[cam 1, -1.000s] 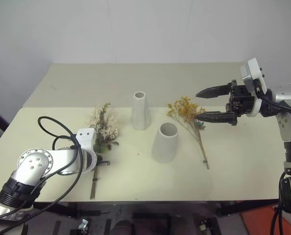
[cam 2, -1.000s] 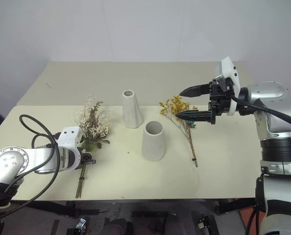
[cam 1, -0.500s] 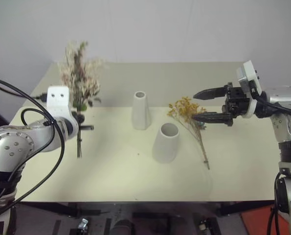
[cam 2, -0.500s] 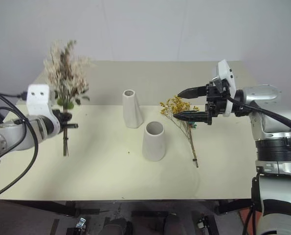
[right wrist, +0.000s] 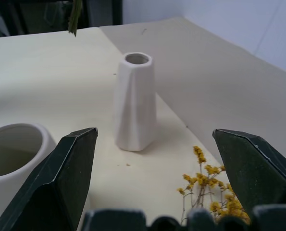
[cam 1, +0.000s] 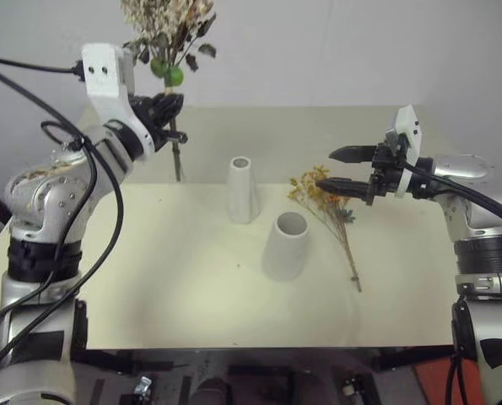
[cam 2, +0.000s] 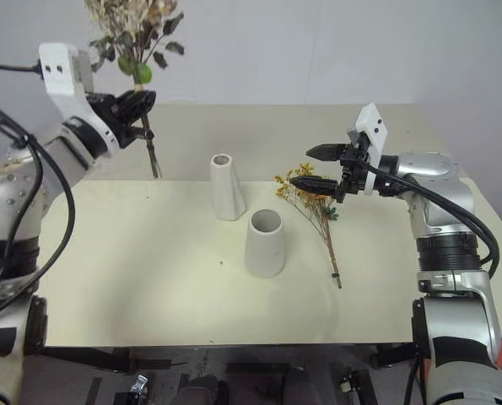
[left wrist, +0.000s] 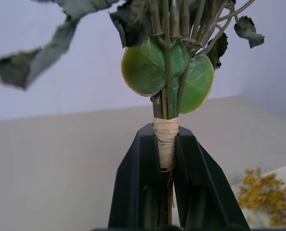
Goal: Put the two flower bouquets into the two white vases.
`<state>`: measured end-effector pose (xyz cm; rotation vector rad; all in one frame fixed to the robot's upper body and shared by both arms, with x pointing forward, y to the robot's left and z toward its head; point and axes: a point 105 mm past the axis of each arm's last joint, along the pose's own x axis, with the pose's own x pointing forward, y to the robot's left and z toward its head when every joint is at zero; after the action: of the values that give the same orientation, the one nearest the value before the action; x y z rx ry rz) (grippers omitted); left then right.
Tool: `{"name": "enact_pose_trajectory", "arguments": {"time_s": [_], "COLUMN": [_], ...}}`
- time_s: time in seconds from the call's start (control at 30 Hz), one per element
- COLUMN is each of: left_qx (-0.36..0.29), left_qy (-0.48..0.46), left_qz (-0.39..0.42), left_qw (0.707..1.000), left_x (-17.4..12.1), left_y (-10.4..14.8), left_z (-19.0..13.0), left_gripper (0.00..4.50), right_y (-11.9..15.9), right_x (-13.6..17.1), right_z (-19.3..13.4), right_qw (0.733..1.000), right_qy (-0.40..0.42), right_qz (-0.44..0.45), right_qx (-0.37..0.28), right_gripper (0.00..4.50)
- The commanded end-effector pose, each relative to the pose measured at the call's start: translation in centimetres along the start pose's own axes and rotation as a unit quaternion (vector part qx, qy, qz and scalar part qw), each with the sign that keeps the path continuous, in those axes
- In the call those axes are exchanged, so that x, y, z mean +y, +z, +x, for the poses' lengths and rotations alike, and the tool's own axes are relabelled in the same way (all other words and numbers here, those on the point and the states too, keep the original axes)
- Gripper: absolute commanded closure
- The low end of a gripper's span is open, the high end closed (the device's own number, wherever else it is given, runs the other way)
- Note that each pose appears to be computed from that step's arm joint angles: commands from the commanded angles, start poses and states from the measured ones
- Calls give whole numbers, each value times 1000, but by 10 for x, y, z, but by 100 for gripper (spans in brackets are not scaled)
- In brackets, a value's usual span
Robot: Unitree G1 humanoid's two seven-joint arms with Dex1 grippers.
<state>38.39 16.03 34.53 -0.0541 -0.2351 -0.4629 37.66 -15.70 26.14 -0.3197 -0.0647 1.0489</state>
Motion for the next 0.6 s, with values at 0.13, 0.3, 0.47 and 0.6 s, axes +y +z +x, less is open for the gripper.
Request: {"name": "enact_pose_trajectory", "arguments": {"time_s": [0.13,0.3,0.47,0.6], "left_qx": [-70,-117,-120,-110], "left_qy": [-77,-152,-195,-193], "left_qz": [30,-13,-56,-58], "left_qw": [994,981,972,973], "left_x": [-14,-25,-22,-16], "left_y": [38,44,32,21], "left_z": [21,21,26,35], "left_gripper": [438,438,438,438], "right_y": [19,21,23,24], "right_x": [0,5,7,11], "right_z": [-4,-4,-8,-13], "right_qw": [998,997,995,995], "right_qy": [-33,-48,-68,-72], "right_qz": [-32,-30,-28,-26], "right_qx": [-36,-51,-63,-68], "right_gripper": [0,0,0,0]}}
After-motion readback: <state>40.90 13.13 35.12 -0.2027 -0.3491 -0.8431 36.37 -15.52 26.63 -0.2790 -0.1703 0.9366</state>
